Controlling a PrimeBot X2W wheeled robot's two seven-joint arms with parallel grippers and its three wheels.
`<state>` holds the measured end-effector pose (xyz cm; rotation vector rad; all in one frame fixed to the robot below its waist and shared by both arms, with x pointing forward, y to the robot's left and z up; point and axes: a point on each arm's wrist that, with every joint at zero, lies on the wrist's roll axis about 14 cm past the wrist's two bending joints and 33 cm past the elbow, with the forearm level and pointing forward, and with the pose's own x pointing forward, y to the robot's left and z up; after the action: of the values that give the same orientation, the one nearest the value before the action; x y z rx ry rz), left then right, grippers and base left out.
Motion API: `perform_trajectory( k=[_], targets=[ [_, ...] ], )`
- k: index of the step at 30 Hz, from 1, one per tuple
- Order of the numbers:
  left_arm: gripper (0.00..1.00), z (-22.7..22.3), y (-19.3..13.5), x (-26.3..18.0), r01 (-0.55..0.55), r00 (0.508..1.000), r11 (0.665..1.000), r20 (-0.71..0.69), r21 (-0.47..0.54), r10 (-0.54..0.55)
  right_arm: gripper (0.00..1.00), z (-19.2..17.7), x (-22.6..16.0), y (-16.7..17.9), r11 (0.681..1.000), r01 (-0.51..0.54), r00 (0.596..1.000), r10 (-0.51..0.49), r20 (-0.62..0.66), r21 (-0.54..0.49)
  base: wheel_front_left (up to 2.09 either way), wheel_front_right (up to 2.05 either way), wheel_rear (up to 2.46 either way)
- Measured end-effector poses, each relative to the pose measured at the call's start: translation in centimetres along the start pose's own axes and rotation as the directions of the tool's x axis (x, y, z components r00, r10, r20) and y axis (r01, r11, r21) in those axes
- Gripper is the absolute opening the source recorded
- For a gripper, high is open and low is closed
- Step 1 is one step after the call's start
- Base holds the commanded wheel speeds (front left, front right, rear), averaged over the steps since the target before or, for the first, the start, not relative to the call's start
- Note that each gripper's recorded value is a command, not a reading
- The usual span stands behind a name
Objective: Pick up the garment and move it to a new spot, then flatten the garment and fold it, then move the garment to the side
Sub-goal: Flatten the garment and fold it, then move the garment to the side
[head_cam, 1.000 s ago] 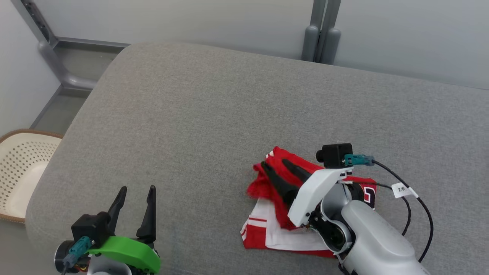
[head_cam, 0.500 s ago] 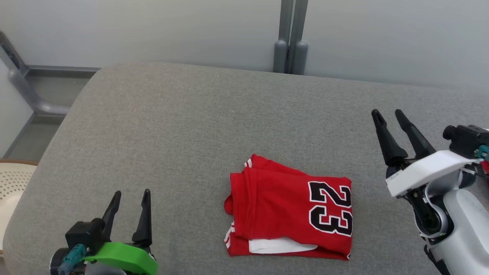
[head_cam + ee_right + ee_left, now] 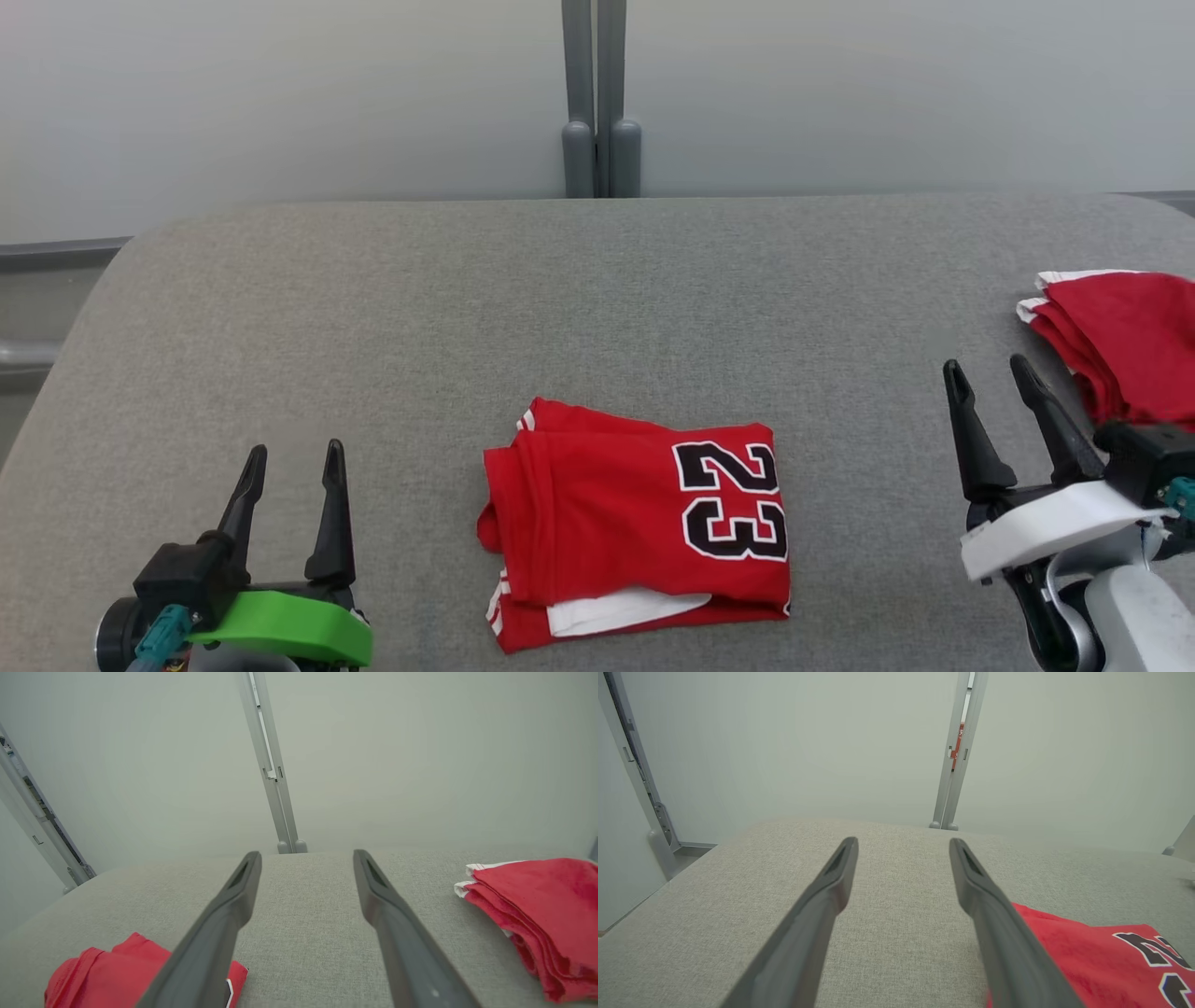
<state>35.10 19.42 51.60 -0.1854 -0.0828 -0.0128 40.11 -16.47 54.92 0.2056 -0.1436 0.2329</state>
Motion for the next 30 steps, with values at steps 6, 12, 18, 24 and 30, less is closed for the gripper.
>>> perform_trajectory(
  k=[6,12,18,24,30],
  targets=[
    [1.0,0.3,-1.0,0.3,0.036,0.999,0.999,0.016,0.004,-0.036,1.0,-1.5,-2.3,-1.2,0.997,0.055,0.998,-0.057,-0.032,-0.048,0.0,0.0,0.0],
    [1.0,-0.2,-0.9,0.0,0.04,0.999,0.999,0.005,0.019,-0.04,1.0,-1.7,-2.5,-1.1,0.997,0.057,0.998,-0.059,-0.034,-0.057,0.0,0.0,0.0],
    [1.0,-0.4,-0.8,-0.2,0.039,0.999,0.999,0.003,0.015,-0.039,1.0,-2.1,-2.1,-0.3,0.998,0.027,0.998,-0.03,-0.052,-0.064,0.0,0.0,0.0],
    [1.0,-0.6,-0.4,-0.6,0.029,1.0,0.999,-0.001,0.027,-0.029,1.0,-4.0,-0.8,2.0,0.998,-0.049,0.987,0.042,-0.153,-0.042,0.0,0.0,0.0],
    [1.0,-0.9,0.6,-1.6,-0.009,1.0,1.0,-0.01,0.027,0.01,1.0,-8.1,0.8,5.0,0.993,-0.113,0.928,0.115,-0.353,0.027,0.0,0.0,0.0]
  ],
)
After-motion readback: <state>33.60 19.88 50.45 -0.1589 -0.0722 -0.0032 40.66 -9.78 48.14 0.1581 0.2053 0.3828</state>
